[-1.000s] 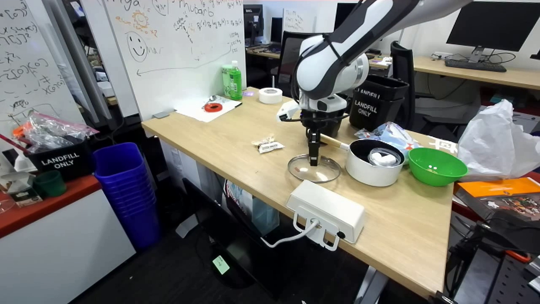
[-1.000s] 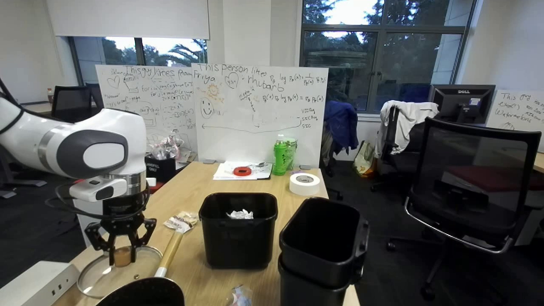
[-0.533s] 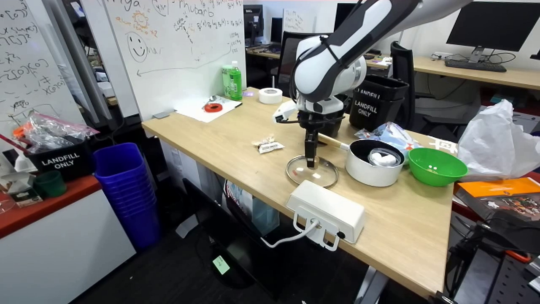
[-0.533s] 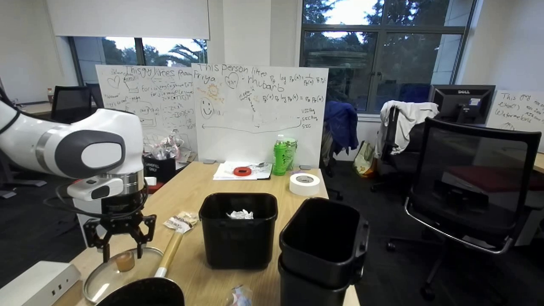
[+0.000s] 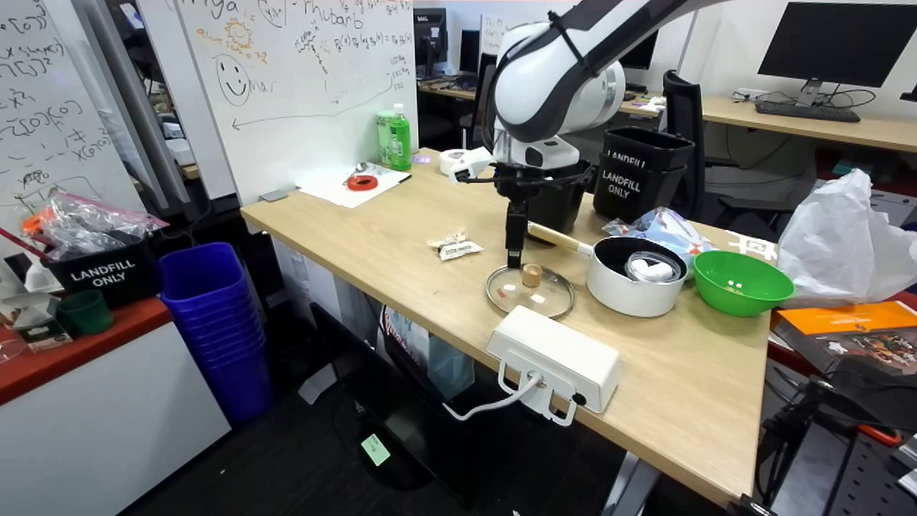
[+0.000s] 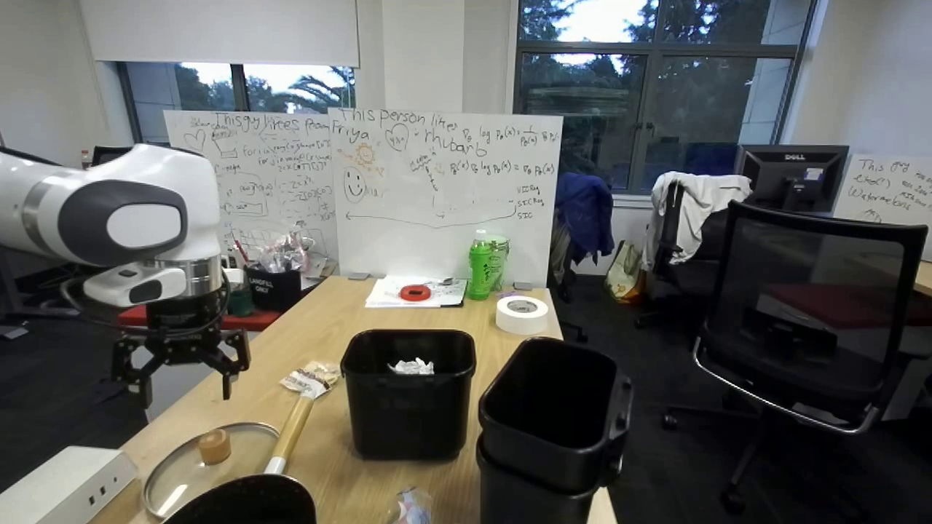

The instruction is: Uncover the white pot

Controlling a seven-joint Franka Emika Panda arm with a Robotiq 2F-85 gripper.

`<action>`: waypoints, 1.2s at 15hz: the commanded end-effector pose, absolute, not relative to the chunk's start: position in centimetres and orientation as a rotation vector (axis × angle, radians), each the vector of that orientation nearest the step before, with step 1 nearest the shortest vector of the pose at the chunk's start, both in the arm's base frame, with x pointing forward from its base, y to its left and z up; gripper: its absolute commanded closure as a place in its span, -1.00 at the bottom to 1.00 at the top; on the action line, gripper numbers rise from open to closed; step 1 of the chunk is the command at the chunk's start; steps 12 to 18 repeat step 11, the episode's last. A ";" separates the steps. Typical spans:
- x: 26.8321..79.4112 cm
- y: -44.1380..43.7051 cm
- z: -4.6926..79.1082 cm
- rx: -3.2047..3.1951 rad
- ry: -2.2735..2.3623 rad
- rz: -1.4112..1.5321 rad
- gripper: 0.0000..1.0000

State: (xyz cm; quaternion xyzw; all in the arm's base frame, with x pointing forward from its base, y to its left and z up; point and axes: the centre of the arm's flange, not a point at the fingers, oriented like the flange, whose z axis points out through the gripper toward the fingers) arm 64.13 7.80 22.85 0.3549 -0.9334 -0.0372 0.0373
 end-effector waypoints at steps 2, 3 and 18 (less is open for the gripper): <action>60.4 9.0 28.0 1.276 -2.755 -0.189 -1.00; 62.6 9.4 26.4 1.210 -2.812 -0.151 -1.00; 60.9 9.4 27.5 1.259 -2.764 -0.172 -1.00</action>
